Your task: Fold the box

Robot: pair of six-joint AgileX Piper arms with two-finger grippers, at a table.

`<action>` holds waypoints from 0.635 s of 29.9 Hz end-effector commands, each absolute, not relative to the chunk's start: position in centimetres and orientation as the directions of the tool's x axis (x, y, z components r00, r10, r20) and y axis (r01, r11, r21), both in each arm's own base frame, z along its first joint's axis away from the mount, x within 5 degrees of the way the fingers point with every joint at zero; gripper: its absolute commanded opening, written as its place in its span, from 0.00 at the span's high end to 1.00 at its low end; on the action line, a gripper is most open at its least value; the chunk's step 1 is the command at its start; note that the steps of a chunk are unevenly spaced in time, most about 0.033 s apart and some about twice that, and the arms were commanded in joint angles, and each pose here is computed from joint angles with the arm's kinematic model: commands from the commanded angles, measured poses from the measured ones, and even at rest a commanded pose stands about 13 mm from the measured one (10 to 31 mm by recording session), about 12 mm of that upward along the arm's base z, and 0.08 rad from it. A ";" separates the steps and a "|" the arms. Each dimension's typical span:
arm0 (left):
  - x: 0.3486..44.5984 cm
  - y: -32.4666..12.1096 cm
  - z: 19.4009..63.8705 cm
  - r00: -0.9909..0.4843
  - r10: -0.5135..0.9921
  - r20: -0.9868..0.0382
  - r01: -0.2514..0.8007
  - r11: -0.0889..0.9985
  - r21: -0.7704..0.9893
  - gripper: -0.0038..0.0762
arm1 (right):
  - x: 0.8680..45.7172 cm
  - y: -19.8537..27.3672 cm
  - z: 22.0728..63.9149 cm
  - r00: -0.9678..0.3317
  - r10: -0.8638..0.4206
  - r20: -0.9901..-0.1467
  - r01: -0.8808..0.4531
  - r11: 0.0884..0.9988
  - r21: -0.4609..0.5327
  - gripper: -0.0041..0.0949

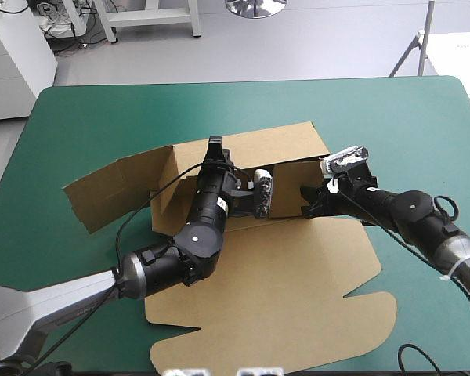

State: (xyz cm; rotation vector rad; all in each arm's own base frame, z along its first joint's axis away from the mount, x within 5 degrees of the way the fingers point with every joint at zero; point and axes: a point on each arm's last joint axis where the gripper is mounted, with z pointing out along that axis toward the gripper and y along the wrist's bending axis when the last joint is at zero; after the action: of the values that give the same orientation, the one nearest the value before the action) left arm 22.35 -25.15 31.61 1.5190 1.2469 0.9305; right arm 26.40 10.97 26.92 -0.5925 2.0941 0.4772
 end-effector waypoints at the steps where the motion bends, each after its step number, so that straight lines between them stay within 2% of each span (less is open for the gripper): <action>1: 21.9 -25.4 33.9 0.265 0.964 -0.030 0.208 -0.027 0.978 0.96 | 26.3 11.3 28.7 -0.429 -0.230 -0.873 -0.603 0.793 0.088 0.51; 6: 21.9 -25.4 33.9 0.265 0.964 -0.030 0.208 -0.027 0.978 0.96 | 26.4 11.2 28.7 -0.380 -0.296 -0.876 -0.627 0.779 0.009 0.50; 11: 21.9 -25.4 33.9 0.265 0.964 -0.030 0.208 -0.027 0.978 0.96 | 26.7 11.3 28.4 -0.375 -0.298 -0.878 -0.629 0.777 0.004 0.46; 14: 21.9 -25.4 33.9 0.265 0.964 -0.032 0.210 -0.026 0.977 0.96 | 26.8 11.4 28.5 -0.385 -0.263 -0.885 -0.622 0.782 0.038 0.45; 16: 21.9 -25.4 33.8 0.261 0.964 -0.040 0.220 -0.019 0.975 0.96 | 26.9 11.4 28.6 -0.394 -0.224 -0.892 -0.596 0.801 0.062 0.55; 18: 21.8 -25.4 33.7 0.258 0.965 -0.050 0.232 -0.012 0.973 0.96 | 27.0 11.3 28.6 -0.392 -0.220 -0.893 -0.588 0.807 0.059 0.75; 19: 21.8 -25.4 33.7 0.257 0.965 -0.053 0.236 -0.009 0.972 0.96 | 27.0 11.3 28.6 -0.385 -0.233 -0.893 -0.593 0.804 0.046 0.88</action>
State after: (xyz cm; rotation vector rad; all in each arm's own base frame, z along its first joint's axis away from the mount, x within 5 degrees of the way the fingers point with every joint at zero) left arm 22.33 -25.16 31.56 1.5200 1.2522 0.9238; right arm 27.19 10.88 26.60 -0.6314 2.0403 0.4006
